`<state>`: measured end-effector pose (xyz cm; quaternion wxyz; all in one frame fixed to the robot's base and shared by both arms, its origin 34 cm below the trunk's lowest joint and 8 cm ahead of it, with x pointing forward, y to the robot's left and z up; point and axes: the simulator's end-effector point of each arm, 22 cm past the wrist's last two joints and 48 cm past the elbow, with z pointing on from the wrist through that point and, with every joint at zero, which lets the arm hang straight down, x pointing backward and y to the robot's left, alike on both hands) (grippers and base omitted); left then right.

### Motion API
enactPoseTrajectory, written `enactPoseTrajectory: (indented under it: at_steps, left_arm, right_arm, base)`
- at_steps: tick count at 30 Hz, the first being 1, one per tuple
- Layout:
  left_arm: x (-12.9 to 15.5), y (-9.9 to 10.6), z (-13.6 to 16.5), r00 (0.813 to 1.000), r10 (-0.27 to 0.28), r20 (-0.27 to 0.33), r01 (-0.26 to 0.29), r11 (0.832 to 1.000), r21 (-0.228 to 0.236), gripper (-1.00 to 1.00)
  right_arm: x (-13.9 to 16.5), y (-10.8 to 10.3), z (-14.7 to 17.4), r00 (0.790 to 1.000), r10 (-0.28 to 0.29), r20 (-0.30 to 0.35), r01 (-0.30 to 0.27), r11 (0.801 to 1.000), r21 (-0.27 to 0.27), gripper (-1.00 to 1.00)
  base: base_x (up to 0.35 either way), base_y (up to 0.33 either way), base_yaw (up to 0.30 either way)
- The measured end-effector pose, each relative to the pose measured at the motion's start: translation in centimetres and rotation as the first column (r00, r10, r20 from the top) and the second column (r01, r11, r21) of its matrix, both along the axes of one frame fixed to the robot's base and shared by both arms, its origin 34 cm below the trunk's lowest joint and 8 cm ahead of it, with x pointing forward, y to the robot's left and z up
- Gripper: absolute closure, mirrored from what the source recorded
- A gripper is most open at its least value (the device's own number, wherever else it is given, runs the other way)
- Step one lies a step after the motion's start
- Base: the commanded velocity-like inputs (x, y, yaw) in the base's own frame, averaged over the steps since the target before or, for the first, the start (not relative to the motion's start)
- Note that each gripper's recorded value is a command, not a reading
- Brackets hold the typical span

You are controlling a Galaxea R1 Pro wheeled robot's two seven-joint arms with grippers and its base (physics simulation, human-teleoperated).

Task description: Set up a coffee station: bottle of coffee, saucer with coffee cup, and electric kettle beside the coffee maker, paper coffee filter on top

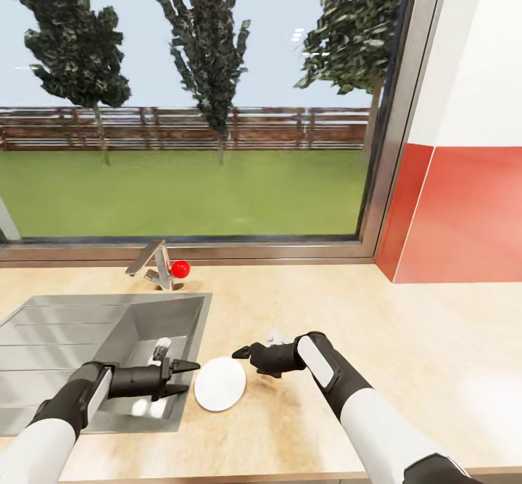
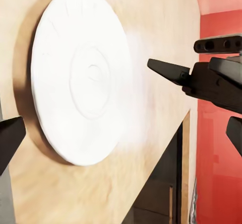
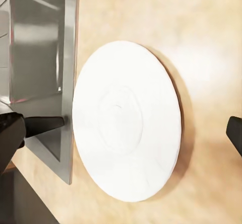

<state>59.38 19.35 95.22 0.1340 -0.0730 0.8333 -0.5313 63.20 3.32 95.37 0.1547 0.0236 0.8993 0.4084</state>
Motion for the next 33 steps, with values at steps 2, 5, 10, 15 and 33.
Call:
enactPoseTrajectory:
  at_steps: [2,5,10,15,33]
  left_arm:
    - [0.0,-0.1,0.0,1.0,0.001,-0.001,-0.001,1.0,0.0,-1.0]
    - [0.1,-0.1,-0.6,1.0,0.006,-0.009,-0.006,1.0,0.022,-1.0]
    - [0.2,0.1,-0.9,1.0,0.016,-0.018,-0.015,0.999,0.039,-1.0]
    - [0.1,-0.7,-0.9,1.0,0.009,-0.017,-0.009,0.999,0.033,-1.0]
    - [-0.2,-3.2,-1.0,1.0,-0.018,-0.02,0.018,1.0,0.011,-1.0]
  right_arm:
    - [0.0,0.0,0.0,1.0,0.001,0.0,-0.001,1.0,-0.001,-1.0]
    - [-0.1,0.0,0.0,1.0,0.003,0.001,-0.003,1.0,-0.002,-1.0]
    - [-0.1,0.1,0.0,1.0,0.004,0.001,-0.004,1.0,-0.002,-1.0]
    - [-0.1,0.1,0.0,1.0,0.004,0.001,-0.004,1.0,-0.002,-1.0]
    - [-0.1,0.1,-0.1,1.0,0.004,0.0,-0.004,1.0,-0.003,-1.0]
  base:
    - [0.0,0.0,0.0]
    - [0.0,0.0,0.0]
    - [0.0,0.0,0.0]
    - [0.0,0.0,0.0]
    - [0.065,0.0,0.0]
